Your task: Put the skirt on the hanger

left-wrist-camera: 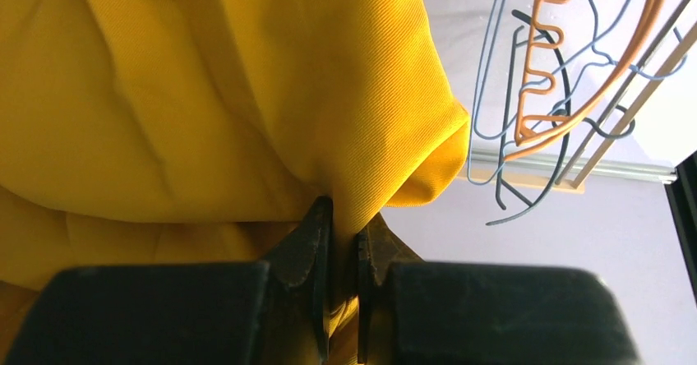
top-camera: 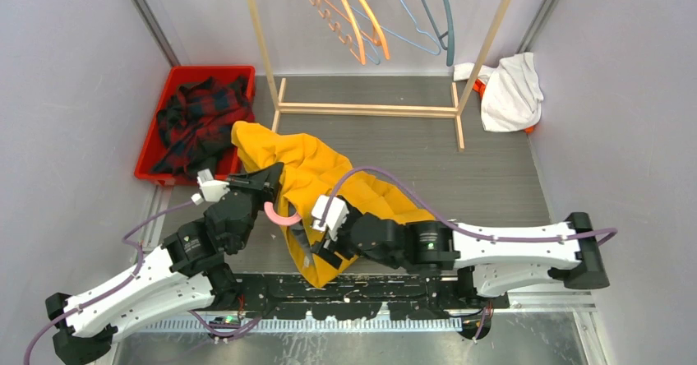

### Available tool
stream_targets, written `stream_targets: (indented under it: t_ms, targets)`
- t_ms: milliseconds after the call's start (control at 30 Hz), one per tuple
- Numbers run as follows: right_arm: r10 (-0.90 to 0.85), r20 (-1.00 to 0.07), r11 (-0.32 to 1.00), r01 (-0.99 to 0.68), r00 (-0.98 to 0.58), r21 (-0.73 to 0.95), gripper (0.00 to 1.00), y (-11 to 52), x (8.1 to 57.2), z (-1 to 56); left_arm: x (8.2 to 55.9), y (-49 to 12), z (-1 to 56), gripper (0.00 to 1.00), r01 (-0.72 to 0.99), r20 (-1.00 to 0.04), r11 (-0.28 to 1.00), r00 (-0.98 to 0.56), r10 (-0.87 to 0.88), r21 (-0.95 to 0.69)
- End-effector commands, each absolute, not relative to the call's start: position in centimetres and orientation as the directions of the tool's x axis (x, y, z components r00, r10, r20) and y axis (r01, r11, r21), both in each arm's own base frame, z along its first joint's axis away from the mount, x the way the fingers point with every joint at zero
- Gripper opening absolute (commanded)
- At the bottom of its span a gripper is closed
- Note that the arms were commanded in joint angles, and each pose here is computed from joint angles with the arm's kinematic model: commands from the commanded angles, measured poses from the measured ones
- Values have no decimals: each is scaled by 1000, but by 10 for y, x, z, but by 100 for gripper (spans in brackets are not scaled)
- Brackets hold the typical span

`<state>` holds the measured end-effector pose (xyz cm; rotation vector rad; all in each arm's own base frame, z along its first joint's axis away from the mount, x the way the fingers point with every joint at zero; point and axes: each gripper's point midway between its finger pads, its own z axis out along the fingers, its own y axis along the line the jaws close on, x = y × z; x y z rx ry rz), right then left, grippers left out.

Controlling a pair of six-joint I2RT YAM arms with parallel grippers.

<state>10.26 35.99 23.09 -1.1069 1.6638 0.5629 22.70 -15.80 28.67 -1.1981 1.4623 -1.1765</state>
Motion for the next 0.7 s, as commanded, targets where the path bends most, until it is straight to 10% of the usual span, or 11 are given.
stream_targets:
  t_ms: [0,667]
  targets:
    - [-333,-941,290,-956,-56,-45,72,356,61,282,222,-150,335,0,-123,195,-179,-126,-973,-976]
    - [-502,-853,551,-708,143,-442,68,313,143,301,213,-168,342,0,-189,185,-144,-224,-957,-971]
